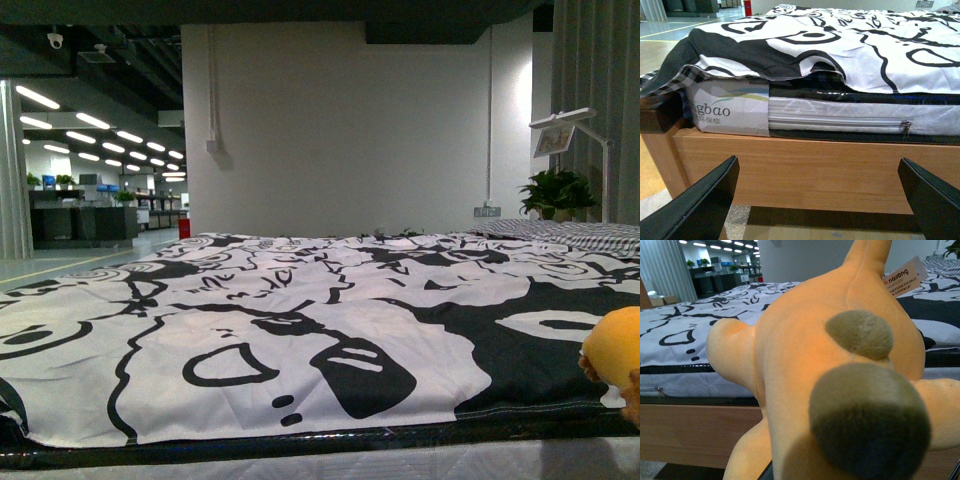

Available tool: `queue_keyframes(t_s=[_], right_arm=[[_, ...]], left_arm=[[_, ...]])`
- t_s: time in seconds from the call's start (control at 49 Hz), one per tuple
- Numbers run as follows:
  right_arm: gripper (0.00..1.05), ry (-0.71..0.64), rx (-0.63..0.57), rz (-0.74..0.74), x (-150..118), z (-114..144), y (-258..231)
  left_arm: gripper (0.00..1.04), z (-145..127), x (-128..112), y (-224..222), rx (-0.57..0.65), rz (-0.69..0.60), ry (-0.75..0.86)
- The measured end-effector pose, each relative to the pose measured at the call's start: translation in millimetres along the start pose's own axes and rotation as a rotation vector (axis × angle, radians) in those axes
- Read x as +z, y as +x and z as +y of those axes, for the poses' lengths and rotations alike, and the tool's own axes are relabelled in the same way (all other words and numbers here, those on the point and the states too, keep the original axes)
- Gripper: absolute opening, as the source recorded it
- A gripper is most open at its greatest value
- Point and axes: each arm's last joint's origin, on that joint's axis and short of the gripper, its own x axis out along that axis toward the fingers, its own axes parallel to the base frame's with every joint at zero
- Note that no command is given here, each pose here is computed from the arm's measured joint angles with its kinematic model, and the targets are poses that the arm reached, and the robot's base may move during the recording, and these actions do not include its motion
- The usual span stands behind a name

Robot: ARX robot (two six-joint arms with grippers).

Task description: Put away toys

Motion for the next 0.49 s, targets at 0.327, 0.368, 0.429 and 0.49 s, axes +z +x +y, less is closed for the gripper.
queue_keyframes(t_s=[0.327, 0.368, 0.429, 0.49], right_arm=[[0.08, 0.000, -0.016, -0.004, 0.3, -0.6, -0.2], [0.08, 0.000, -0.014, -0.005, 0.4, -0.5, -0.2], [0.08, -0.001, -0.012, -0.005, 0.4, -0.5, -0.2], [0.08, -0.001, -0.009, -0.004, 0.3, -0.4, -0.2]], left_arm=[[0.99, -0.2, 0.0, 0.0, -0.005, 0.000, 0.000], [0.99, -0.2, 0.1, 0.0, -0.005, -0.001, 0.000], [0.99, -0.1, 0.0, 0.0, -0.005, 0.000, 0.000], [0.99, -0.1, 0.0, 0.0, -0.004, 0.000, 0.000]])
